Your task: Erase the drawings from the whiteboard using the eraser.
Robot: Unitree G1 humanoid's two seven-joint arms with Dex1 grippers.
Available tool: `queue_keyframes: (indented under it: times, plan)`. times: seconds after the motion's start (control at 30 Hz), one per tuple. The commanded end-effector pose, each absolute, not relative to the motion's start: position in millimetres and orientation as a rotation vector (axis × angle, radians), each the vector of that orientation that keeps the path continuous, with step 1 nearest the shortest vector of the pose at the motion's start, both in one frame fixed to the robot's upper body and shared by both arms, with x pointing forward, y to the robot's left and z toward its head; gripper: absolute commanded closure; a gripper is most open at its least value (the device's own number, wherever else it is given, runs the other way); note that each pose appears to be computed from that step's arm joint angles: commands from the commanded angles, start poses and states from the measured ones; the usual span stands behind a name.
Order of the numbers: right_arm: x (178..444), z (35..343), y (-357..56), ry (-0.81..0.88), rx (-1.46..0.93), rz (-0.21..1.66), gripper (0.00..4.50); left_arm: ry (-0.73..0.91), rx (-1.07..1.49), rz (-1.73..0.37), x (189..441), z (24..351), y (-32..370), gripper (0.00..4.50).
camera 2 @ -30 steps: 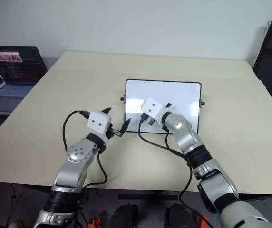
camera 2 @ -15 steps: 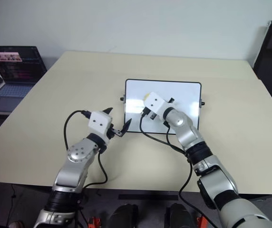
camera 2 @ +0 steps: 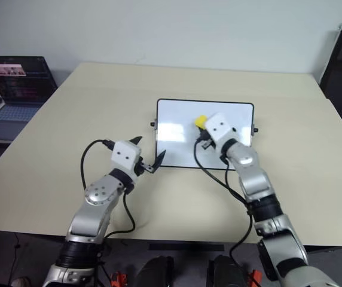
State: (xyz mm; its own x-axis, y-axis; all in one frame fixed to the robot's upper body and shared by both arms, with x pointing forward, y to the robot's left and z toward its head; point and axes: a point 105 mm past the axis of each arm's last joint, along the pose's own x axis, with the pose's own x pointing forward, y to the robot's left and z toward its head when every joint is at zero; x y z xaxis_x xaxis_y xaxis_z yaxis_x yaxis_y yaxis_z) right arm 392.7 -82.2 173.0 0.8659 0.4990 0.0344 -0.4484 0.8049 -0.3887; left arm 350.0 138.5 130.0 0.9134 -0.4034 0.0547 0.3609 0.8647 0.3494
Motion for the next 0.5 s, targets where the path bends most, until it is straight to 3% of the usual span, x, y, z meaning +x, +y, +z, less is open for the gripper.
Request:
queue_keyframes:
  times: [0.03,0.17,0.5]
  plan:
    - [378.7,177.0,-104.1,-0.135,-0.331,0.435,3.36,-0.188,0.34,-0.419,344.8,144.4,133.9,0.0]
    - [374.2,161.8,-124.4,-0.075,-0.318,0.337,3.36,-0.185,0.337,-0.419,345.1,144.0,134.7,0.0]
    - [375.9,165.5,-127.2,-0.079,-0.32,0.287,3.36,-0.175,0.33,-0.445,347.5,141.0,130.7,0.0]
